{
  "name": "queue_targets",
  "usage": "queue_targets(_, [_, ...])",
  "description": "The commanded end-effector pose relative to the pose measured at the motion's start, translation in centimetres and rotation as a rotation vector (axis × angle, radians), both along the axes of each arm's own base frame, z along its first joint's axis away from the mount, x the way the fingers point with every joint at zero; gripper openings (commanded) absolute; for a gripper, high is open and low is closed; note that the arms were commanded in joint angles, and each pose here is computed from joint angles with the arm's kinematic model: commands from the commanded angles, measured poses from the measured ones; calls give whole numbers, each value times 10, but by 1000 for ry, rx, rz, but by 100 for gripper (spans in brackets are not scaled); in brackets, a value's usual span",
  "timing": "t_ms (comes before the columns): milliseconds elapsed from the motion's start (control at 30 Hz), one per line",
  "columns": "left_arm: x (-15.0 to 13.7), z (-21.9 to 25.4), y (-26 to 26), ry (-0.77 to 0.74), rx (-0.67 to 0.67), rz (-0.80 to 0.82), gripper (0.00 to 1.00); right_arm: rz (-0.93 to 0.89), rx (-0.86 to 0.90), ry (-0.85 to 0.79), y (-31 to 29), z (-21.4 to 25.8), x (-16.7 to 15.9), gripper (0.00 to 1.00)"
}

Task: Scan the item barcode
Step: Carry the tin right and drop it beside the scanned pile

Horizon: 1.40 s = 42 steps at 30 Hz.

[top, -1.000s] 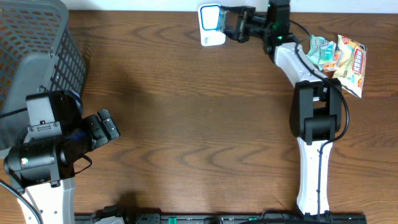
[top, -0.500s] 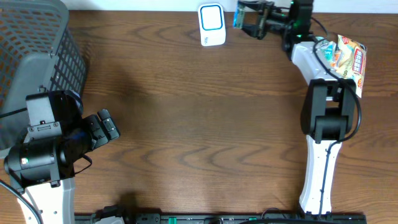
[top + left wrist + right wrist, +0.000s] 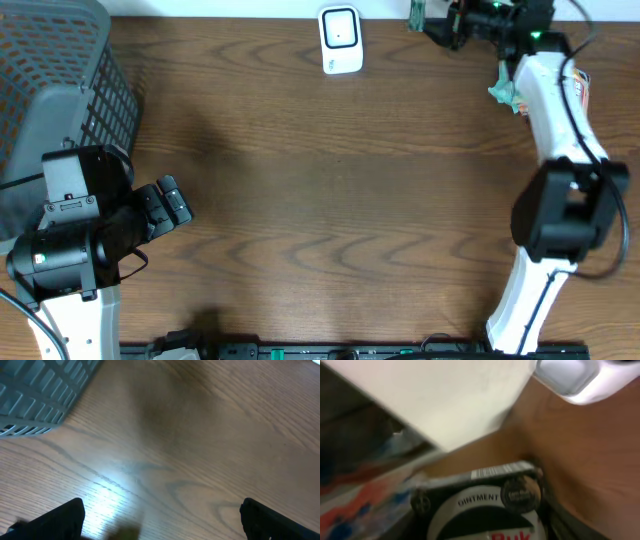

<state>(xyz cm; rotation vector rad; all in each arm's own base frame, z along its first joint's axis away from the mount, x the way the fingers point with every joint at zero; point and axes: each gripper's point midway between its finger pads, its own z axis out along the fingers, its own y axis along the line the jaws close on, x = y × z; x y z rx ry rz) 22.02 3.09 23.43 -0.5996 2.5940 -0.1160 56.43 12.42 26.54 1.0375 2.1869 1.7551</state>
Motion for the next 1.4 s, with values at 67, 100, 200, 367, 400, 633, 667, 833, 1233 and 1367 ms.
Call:
queue_targets(67, [-1, -1, 4, 5, 9, 21, 98, -199, -618, -100, -67, -16, -13, 51])
queue_targets(100, [-1, -1, 4, 5, 9, 21, 98, -218, -725, -90, -82, -20, -19, 51])
queue_targets(200, [-1, -1, 4, 5, 9, 21, 97, -250, -988, -20, -125, -34, -38, 52])
queue_targets(367, [-1, -1, 4, 5, 9, 21, 98, -268, -1364, 153, -198, -54, -70, 52])
queue_targets(400, [-1, -1, 4, 5, 9, 21, 97, -275, -1423, 182, -210, -56, -74, 52])
queue_targets(633, [-1, -1, 4, 5, 10, 21, 98, -259, -1588, 229, -255, -55, -83, 57])
queue_targets(667, [-1, -1, 4, 5, 9, 21, 98, -259, -1590, 235, -258, -57, -83, 57])
queue_targets(833, [-1, -1, 4, 5, 9, 21, 98, -270, -1589, 262, -271, -70, -78, 69])
queue_targets(1233, [-1, -1, 4, 5, 10, 21, 98, -241, -1583, 326, -282, -84, -88, 99])
queue_targets(1367, [-1, -1, 4, 5, 10, 21, 98, -232, -1520, 275, -268, -60, -99, 99])
